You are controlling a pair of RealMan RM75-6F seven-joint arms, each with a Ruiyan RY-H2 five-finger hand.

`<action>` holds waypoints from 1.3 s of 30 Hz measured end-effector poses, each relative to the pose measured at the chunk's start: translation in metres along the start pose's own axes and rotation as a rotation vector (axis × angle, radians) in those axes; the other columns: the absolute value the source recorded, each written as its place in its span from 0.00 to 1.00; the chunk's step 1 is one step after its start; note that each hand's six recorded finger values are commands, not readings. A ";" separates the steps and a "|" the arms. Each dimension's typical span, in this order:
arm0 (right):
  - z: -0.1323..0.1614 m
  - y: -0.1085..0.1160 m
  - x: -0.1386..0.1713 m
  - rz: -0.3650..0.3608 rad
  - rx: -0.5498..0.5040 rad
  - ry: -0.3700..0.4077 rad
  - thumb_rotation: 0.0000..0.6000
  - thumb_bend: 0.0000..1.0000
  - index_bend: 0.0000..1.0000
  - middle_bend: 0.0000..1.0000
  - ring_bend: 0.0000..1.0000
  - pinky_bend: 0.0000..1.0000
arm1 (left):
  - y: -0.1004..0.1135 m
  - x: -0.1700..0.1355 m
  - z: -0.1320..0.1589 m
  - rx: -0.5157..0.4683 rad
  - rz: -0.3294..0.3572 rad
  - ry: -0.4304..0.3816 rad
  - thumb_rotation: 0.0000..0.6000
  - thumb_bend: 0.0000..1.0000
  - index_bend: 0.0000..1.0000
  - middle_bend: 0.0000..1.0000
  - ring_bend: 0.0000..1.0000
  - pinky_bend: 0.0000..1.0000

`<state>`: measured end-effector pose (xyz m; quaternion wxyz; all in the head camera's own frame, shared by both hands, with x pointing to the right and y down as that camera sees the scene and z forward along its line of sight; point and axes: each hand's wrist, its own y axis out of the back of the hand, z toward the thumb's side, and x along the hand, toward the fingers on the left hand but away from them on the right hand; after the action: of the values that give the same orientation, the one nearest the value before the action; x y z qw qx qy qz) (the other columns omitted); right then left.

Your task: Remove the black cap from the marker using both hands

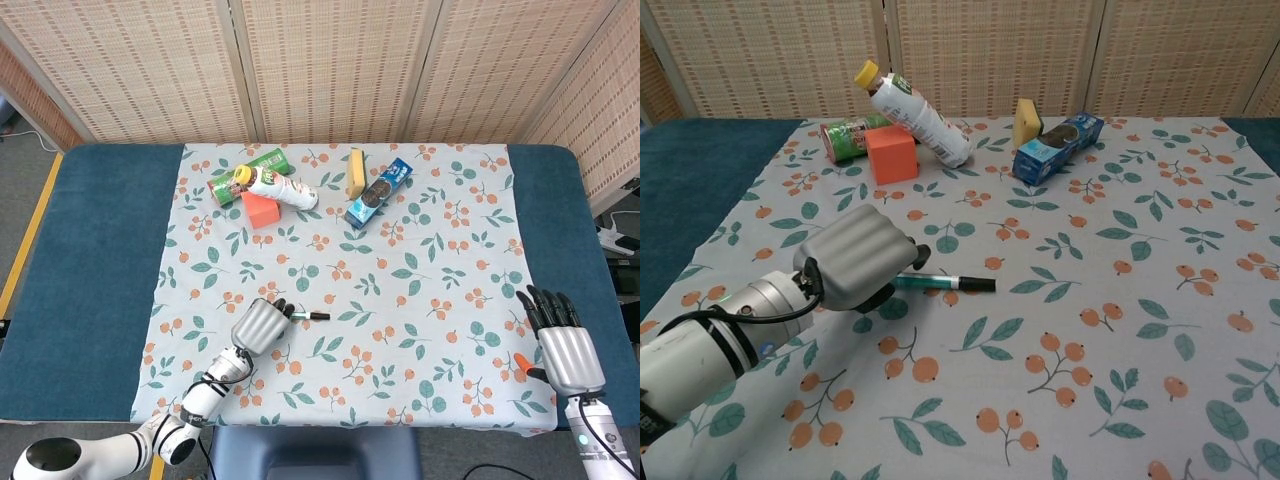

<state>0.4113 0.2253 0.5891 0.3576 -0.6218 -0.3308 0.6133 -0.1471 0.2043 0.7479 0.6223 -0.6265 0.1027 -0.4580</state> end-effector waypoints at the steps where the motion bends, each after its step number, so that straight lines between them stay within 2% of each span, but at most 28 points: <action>1: 0.000 0.000 0.000 0.000 0.000 0.000 1.00 0.09 0.00 0.00 0.00 0.00 | 0.000 0.000 0.000 0.003 0.001 0.000 1.00 0.42 0.39 0.49 0.78 0.94; 10: 0.001 0.001 0.000 -0.004 -0.002 0.001 1.00 0.09 0.00 0.00 0.00 0.00 | -0.004 0.002 -0.001 0.024 -0.007 0.003 1.00 0.42 0.39 0.46 0.78 0.94; 18: 0.001 0.001 0.000 -0.003 -0.004 0.002 1.00 0.09 0.00 0.00 0.00 0.00 | -0.006 0.002 0.002 0.040 -0.017 0.000 1.00 0.42 0.41 0.48 0.78 0.94; 24: 0.000 0.000 0.000 -0.001 -0.004 0.002 1.00 0.09 0.00 0.00 0.00 0.00 | -0.006 0.004 0.002 0.051 -0.013 0.004 1.00 0.42 0.47 0.55 0.78 0.94; 34: 0.002 -0.002 -0.001 0.001 -0.002 0.008 1.00 0.09 0.00 0.00 0.00 0.01 | -0.002 0.003 0.000 0.046 0.015 0.014 1.00 0.42 0.64 0.73 0.79 0.95; 39: 0.014 -0.011 -0.003 0.002 -0.017 0.036 1.00 0.09 0.00 0.00 0.00 0.02 | 0.006 -0.001 -0.003 -0.017 0.051 0.017 1.00 0.41 0.76 0.85 0.80 0.96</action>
<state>0.3975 0.2287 0.5998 0.3576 -0.6360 -0.3287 0.5997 -0.1470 0.2021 0.7413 0.6275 -0.6251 0.1280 -0.4463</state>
